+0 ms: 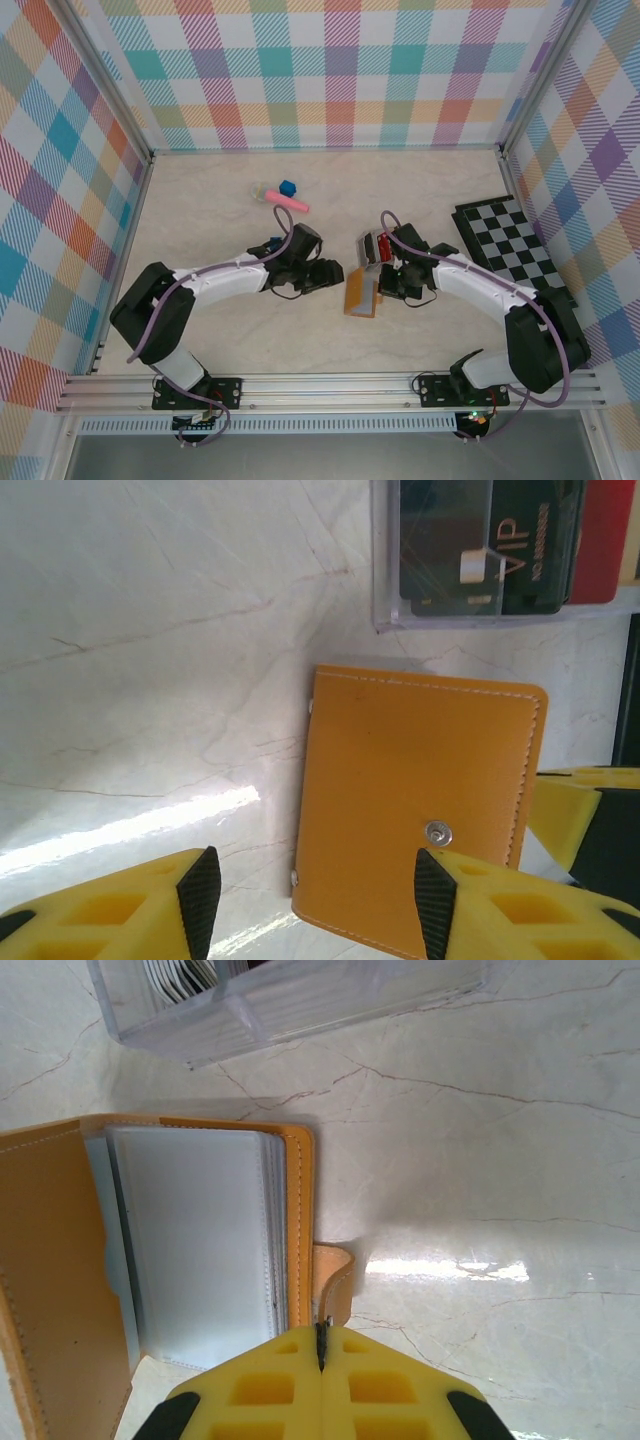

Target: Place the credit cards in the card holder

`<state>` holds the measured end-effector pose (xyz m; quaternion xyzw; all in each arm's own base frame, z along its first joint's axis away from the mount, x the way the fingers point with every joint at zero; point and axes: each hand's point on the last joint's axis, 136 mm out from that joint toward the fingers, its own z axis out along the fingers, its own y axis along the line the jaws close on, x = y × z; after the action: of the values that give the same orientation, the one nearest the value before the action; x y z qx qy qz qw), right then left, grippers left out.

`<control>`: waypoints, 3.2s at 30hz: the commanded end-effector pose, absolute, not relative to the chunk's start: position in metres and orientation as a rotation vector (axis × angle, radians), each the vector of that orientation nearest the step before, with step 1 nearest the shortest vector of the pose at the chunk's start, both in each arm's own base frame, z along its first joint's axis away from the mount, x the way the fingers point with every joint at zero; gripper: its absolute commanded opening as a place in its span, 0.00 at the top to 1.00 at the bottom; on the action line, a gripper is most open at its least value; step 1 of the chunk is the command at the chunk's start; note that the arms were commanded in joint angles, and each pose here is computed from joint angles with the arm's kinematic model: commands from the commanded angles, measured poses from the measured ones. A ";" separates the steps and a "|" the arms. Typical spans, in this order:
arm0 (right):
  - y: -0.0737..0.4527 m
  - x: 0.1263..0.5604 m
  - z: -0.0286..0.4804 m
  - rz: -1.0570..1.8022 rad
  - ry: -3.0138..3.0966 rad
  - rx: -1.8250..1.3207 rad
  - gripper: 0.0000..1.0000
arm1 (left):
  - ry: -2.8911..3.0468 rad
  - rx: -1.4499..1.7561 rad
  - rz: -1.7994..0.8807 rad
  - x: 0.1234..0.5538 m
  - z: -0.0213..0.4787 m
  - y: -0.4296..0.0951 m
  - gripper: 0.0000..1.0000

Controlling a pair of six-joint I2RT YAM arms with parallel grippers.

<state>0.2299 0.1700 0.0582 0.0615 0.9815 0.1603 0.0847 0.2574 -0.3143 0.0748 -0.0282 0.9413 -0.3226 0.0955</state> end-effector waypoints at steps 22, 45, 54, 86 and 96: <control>0.169 0.228 0.070 0.514 2.891 0.192 0.95 | 2.964 0.102 -0.807 0.238 0.016 -0.348 0.39; 0.181 0.230 0.082 0.604 2.886 0.153 0.96 | 3.040 0.150 -0.557 0.221 -0.025 -0.340 0.36; 0.187 0.231 0.085 0.637 2.899 0.132 0.95 | 2.992 0.241 -0.469 0.221 -0.015 -0.345 0.32; 0.210 0.230 0.040 0.753 3.022 0.207 0.98 | 2.948 0.124 -0.528 0.221 -0.005 -0.353 0.60; 0.220 0.236 0.042 0.821 2.998 0.216 0.99 | 2.935 0.117 -0.531 0.221 -0.001 -0.350 0.70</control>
<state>0.2304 0.2127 0.0410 0.0637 0.9662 0.2497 0.0120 0.2433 -0.3656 0.0269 0.0351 0.9693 -0.2149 0.1141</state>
